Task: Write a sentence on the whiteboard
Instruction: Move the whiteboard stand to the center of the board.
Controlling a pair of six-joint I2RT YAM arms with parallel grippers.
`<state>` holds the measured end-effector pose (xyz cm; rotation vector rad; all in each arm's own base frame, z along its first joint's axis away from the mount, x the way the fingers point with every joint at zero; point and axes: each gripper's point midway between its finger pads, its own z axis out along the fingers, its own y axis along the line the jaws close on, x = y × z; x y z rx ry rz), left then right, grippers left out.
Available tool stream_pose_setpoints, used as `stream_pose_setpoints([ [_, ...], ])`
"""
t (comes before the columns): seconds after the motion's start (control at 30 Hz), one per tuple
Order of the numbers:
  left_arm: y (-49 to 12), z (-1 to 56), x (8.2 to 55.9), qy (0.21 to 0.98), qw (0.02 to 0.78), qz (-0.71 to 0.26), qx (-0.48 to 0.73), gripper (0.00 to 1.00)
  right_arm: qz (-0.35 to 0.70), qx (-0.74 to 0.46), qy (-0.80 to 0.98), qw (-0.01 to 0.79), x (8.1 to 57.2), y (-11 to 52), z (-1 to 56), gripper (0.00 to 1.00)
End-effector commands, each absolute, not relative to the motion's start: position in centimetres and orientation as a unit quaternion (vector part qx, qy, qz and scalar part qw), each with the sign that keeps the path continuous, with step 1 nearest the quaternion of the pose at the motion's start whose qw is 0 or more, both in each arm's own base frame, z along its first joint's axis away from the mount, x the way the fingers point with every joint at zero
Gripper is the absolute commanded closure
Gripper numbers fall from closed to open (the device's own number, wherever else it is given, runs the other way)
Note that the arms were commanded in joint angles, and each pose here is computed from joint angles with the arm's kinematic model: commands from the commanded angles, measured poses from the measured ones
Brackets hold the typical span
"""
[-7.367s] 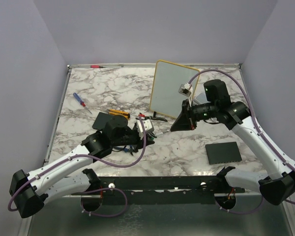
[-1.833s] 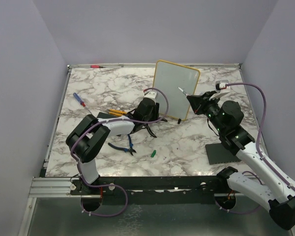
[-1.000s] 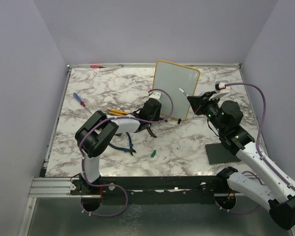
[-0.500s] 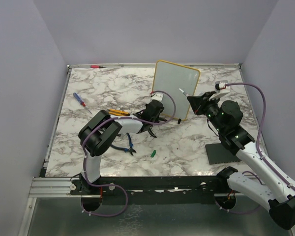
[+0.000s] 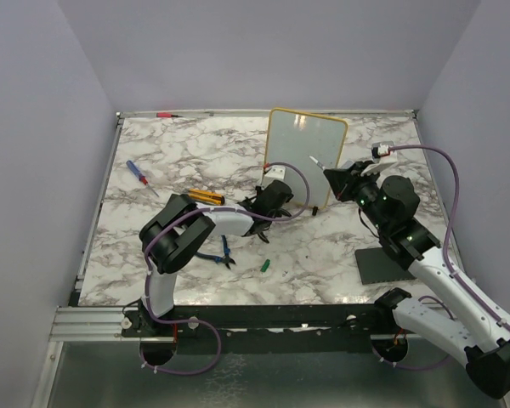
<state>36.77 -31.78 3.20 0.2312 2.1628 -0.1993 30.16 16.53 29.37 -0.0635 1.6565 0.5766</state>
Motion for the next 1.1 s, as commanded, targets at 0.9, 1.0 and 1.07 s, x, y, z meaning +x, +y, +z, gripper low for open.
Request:
stream_pose_setpoints([
  [0.9,-34.9,7.1,30.2,0.878,0.446,-0.144,0.102,0.46,0.259,-0.017,0.721,0.642,28.4,15.5,30.4,0.99],
  [1.0,-34.5,8.4,29.8,0.874,0.449,-0.149,0.109,0.43,0.26,-0.018,0.721,0.642,28.2,15.4,30.6,0.99],
  [1.07,-34.2,9.5,29.5,0.872,0.45,-0.156,0.116,0.41,0.26,-0.018,0.72,0.643,28.1,15.4,30.7,0.99],
])
